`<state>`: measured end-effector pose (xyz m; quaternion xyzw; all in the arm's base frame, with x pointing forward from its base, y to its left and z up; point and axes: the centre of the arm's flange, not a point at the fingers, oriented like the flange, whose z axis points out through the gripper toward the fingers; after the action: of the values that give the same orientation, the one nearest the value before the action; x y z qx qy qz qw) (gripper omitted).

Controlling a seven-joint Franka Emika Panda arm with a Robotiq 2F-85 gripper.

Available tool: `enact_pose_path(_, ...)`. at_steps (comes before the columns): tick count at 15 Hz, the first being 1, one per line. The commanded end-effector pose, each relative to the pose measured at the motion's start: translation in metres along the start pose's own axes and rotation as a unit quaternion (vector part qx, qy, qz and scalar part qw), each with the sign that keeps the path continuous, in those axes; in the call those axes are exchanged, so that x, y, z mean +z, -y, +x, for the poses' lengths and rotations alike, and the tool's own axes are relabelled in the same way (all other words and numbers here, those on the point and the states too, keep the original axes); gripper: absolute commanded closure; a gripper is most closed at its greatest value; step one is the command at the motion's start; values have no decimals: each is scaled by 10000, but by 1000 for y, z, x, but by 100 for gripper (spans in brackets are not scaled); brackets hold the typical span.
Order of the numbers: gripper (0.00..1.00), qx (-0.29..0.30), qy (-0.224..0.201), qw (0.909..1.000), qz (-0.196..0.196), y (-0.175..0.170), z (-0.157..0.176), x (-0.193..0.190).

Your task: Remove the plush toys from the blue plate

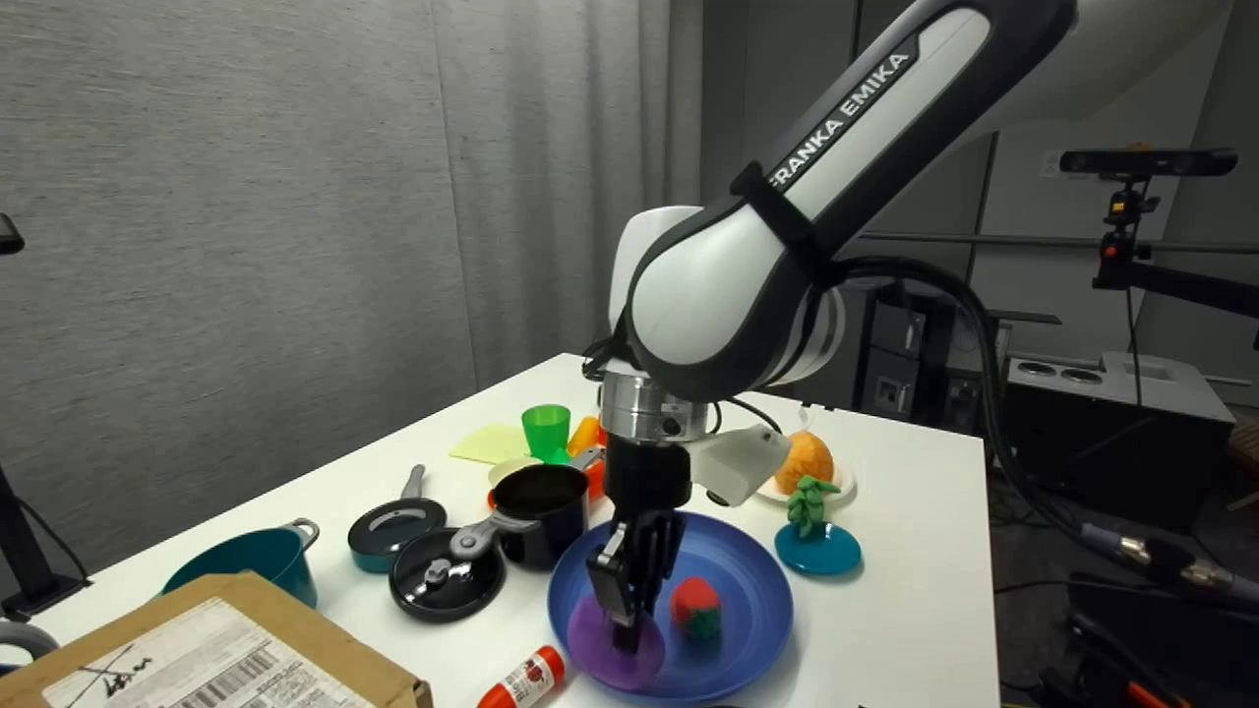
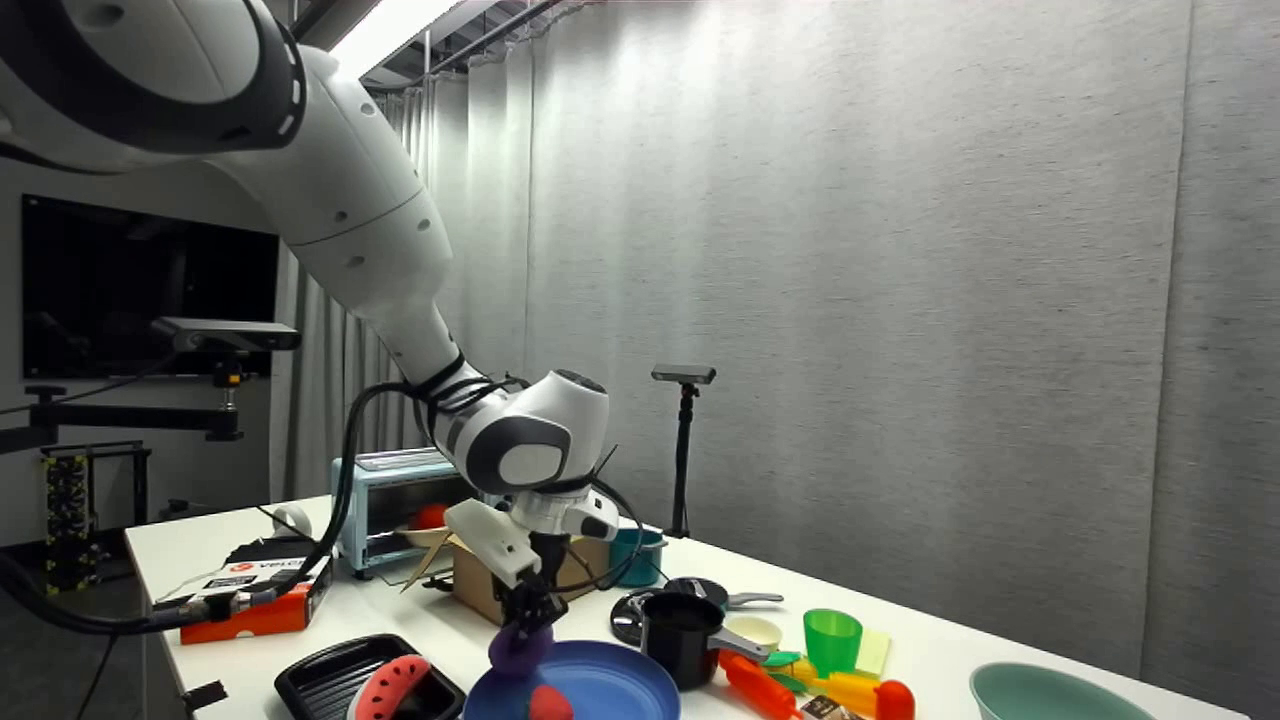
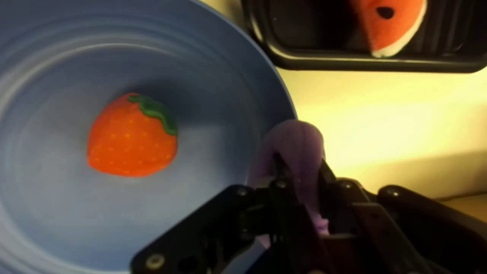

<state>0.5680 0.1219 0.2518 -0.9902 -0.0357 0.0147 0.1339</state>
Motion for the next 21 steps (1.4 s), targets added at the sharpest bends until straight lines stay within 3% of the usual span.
enact_pose_path(1,98,-981,139,9949,198,52,-13,-20)
enact_pose_path(4,97,-1737,456,9831,361,90,-24,-8)
enact_pose_path(7,97,-2297,986,9661,644,107,-27,16)
enact_pose_path(11,97,-2725,1802,9387,1098,97,-28,48)
enact_pose_path(14,97,-2844,2630,9133,1261,79,-33,61)
enact_pose_path(15,62,-2814,2831,9086,1228,74,-34,63)
enact_pose_path(16,60,-2798,2919,9066,1209,70,-34,63)
enact_pose_path(21,24,-2917,2390,9179,1237,58,-14,33)
